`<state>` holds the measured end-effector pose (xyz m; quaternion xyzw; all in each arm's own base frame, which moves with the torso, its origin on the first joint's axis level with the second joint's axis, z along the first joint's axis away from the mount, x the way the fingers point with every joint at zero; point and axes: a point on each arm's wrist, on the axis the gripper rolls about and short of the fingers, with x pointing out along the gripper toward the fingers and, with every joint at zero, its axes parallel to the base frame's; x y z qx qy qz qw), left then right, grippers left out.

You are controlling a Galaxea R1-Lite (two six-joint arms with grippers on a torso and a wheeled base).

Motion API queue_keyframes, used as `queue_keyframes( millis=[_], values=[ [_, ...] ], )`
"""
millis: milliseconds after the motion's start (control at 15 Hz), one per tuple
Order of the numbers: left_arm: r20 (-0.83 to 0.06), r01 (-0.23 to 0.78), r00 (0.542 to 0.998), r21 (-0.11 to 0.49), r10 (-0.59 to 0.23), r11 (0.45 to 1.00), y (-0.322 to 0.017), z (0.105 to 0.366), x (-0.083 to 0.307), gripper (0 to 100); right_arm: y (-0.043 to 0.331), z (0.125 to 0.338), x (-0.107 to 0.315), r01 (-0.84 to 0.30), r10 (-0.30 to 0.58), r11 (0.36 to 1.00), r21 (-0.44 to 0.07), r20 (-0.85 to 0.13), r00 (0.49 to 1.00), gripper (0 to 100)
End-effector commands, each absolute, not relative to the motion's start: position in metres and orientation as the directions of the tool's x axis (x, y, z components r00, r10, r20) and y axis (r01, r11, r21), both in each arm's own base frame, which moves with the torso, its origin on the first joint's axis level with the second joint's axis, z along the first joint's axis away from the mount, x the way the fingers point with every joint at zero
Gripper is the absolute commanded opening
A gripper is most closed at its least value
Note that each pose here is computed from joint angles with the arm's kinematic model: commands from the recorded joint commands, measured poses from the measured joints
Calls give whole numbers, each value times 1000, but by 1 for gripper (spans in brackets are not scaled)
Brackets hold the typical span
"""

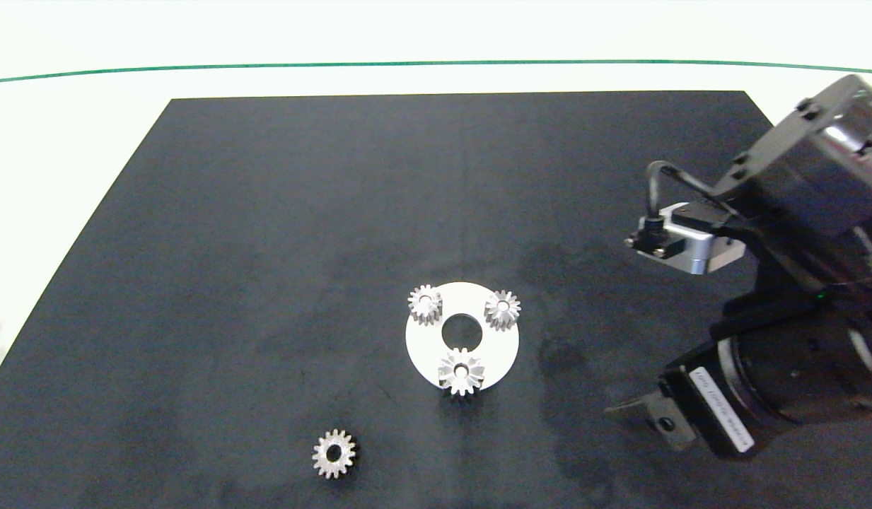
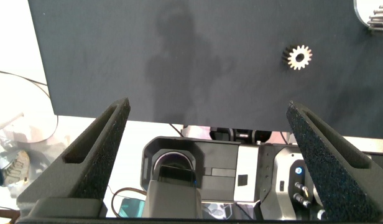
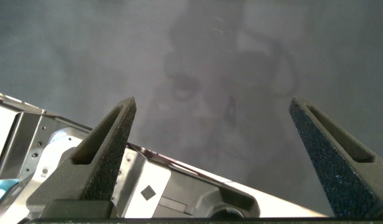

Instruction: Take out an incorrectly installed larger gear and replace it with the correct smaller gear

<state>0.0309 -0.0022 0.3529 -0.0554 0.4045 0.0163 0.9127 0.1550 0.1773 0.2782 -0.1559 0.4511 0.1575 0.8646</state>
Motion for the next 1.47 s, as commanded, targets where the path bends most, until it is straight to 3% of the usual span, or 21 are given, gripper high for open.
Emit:
queue_keyframes(
  millis=[67,200,467,667,800,1067,1267,1467],
  values=[
    [-739,-74,673,-88,-16,993,-2,353,28,100,210,258,172,-467,39,844,-264,-837,545,100],
    [-739,-74,673,-88,-16,993,-2,353,28,100,209,256,173,-549,40,777,-307,-846,531,100],
    [-739,-74,673,-88,-16,993,-2,353,28,100,214,252,183,-611,128,754,-242,-858,498,100],
    [-736,-74,676,-89,-16,993,-2,353,27,100,215,245,187,-685,169,682,-255,-857,487,100],
    [-734,-74,679,-90,-16,993,-2,353,26,100,214,230,187,-701,162,666,-254,-868,469,100],
    [-734,-74,679,-90,-16,993,-2,353,26,100,212,195,192,-747,292,584,-317,-777,558,100],
    [-734,-74,679,-90,-16,993,-2,353,26,100,210,197,191,-765,305,545,-343,-769,562,100],
    [-733,-76,680,-89,-14,993,-2,353,27,100,216,214,197,-769,330,520,-373,-742,583,100]
  ],
)
